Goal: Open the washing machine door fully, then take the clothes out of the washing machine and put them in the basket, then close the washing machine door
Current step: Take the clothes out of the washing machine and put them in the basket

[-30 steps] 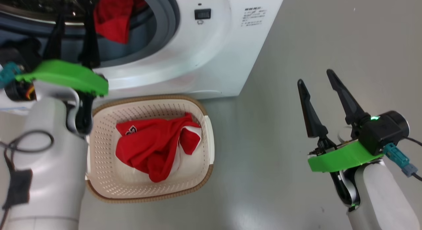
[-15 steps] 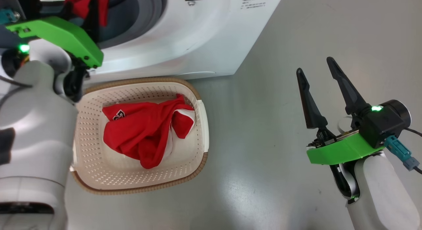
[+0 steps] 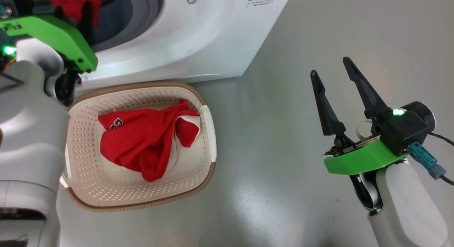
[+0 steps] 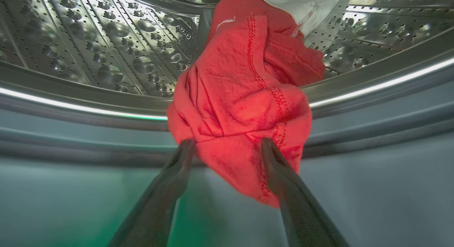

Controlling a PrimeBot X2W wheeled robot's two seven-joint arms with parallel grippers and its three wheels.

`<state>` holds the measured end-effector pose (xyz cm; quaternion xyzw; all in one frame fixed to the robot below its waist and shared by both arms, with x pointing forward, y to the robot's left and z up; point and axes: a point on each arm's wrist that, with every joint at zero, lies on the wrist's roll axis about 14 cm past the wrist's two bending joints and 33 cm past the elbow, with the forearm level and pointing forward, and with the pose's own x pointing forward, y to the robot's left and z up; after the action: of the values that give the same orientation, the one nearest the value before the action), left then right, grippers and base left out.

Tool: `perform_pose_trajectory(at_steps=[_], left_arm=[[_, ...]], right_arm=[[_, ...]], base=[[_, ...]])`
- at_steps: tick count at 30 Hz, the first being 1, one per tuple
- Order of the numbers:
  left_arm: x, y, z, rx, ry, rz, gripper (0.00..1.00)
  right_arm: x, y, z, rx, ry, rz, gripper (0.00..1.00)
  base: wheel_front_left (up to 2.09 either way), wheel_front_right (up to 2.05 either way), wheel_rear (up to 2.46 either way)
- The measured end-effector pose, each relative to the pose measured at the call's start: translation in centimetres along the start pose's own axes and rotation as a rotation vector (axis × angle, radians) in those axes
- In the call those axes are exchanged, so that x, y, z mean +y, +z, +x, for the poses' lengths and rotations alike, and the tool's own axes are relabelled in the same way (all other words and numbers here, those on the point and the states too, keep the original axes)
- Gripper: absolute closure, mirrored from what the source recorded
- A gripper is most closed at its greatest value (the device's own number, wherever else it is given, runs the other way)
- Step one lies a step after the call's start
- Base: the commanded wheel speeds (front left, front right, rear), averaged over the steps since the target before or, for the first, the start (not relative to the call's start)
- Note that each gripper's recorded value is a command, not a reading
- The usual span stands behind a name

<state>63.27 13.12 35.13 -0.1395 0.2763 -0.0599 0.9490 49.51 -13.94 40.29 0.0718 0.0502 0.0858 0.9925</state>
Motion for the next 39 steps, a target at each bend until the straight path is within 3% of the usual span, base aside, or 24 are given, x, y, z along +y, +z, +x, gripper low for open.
perform_pose_trajectory(at_steps=[1, 2, 22, 27, 39], left_arm=[[-0.1, 0.1, 0.1, -0.001, -0.002, 0.006, 0.55], [-0.2, 0.3, 0.1, -0.007, -0.003, 0.008, 1.00], [0.7, 3.7, -3.2, -0.252, 0.014, 0.133, 1.00], [0.9, 7.1, -5.9, -0.415, 0.021, 0.112, 1.00], [0.9, 8.9, -14.4, -0.637, 0.044, 0.117, 1.00]], right_arm=[[-0.1, 0.0, 0.0, 0.001, -0.002, -0.001, 0.00], [-0.1, 0.0, 0.0, 0.001, -0.003, -0.001, 0.00], [0.6, 2.0, -0.3, -0.042, 0.006, 0.015, 0.00], [1.0, 3.0, -0.6, -0.063, 0.013, 0.022, 0.00], [2.3, 4.8, -2.2, -0.090, 0.035, 0.026, 0.00]], base=[[0.00, 0.00, 0.00], [0.00, 0.00, 0.00], [0.00, 0.00, 0.00], [0.00, 0.00, 0.00], [0.00, 0.00, 0.00]])
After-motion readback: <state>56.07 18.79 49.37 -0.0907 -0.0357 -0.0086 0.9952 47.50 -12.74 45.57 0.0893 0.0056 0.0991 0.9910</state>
